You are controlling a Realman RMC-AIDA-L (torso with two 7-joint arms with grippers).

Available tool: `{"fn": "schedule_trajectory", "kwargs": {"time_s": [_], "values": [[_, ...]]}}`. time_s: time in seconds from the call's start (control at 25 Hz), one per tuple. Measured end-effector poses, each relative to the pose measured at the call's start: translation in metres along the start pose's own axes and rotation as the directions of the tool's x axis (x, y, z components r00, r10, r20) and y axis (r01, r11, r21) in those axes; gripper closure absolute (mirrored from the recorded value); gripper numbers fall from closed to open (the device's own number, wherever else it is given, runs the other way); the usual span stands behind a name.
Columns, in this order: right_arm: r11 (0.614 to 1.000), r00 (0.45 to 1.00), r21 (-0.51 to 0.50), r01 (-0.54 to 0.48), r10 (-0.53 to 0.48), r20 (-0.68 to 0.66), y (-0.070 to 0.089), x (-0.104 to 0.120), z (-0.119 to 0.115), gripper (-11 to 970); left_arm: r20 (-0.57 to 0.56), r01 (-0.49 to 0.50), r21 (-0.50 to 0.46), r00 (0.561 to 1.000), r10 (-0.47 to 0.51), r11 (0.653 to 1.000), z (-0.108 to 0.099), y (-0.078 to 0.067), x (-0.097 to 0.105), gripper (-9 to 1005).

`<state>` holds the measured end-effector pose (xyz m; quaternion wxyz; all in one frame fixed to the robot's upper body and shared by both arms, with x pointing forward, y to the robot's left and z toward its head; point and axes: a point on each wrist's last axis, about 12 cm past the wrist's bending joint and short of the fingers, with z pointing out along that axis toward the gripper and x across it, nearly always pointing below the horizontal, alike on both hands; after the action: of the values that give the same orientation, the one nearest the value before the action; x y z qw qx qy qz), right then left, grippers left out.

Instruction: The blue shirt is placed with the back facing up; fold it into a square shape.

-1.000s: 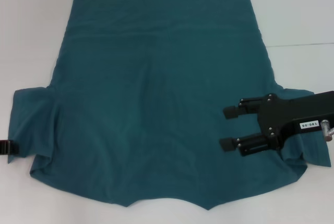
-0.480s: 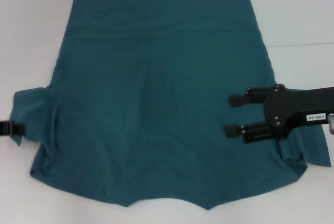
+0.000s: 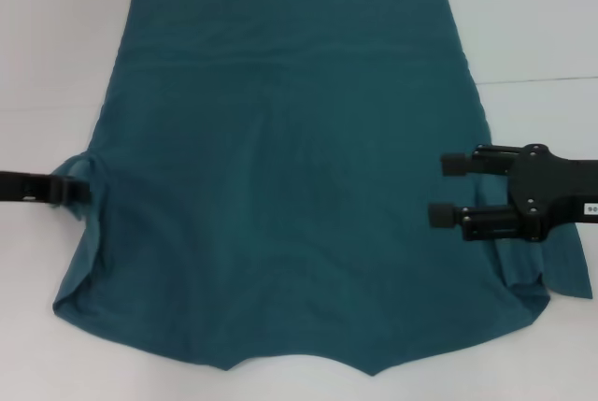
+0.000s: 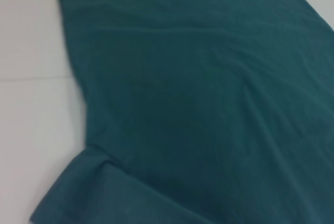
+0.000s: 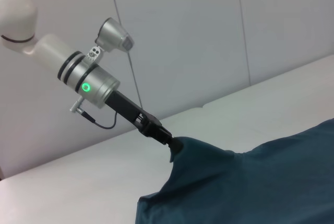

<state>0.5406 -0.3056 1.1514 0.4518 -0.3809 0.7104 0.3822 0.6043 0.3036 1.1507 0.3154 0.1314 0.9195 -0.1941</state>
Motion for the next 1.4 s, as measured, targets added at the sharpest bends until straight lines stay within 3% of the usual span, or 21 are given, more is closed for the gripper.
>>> {"fn": "schedule_trajectory", "kwargs": {"time_s": [0.44,0.56,0.84,1.16,1.4], "values": [[1.0,1.0,0.005,-0.011,0.011,0.025,0.003,0.006,-0.004,86,-0.062,-0.218,0.012,0.974,0.218,0.976,0.029,-0.049,-0.028,988],[1.0,1.0,0.005,-0.015,0.015,0.027,0.003,0.007,-0.003,86,-0.103,-0.294,0.005,0.95,0.293,0.956,0.042,-0.068,-0.029,971],[1.0,1.0,0.004,-0.003,0.003,0.029,0.002,0.005,-0.002,87,-0.169,-0.371,0.031,0.913,0.371,0.928,0.061,-0.09,-0.024,930],[1.0,0.999,0.0,0.003,-0.003,0.033,0.001,0.006,0.001,88,-0.122,-0.326,0.03,0.937,0.328,0.945,0.056,-0.094,-0.027,884],[1.0,0.999,0.001,0.003,-0.003,0.033,0.002,0.006,0.001,89,-0.061,-0.275,-0.03,0.96,0.273,0.961,0.045,-0.076,-0.031,616]]}}
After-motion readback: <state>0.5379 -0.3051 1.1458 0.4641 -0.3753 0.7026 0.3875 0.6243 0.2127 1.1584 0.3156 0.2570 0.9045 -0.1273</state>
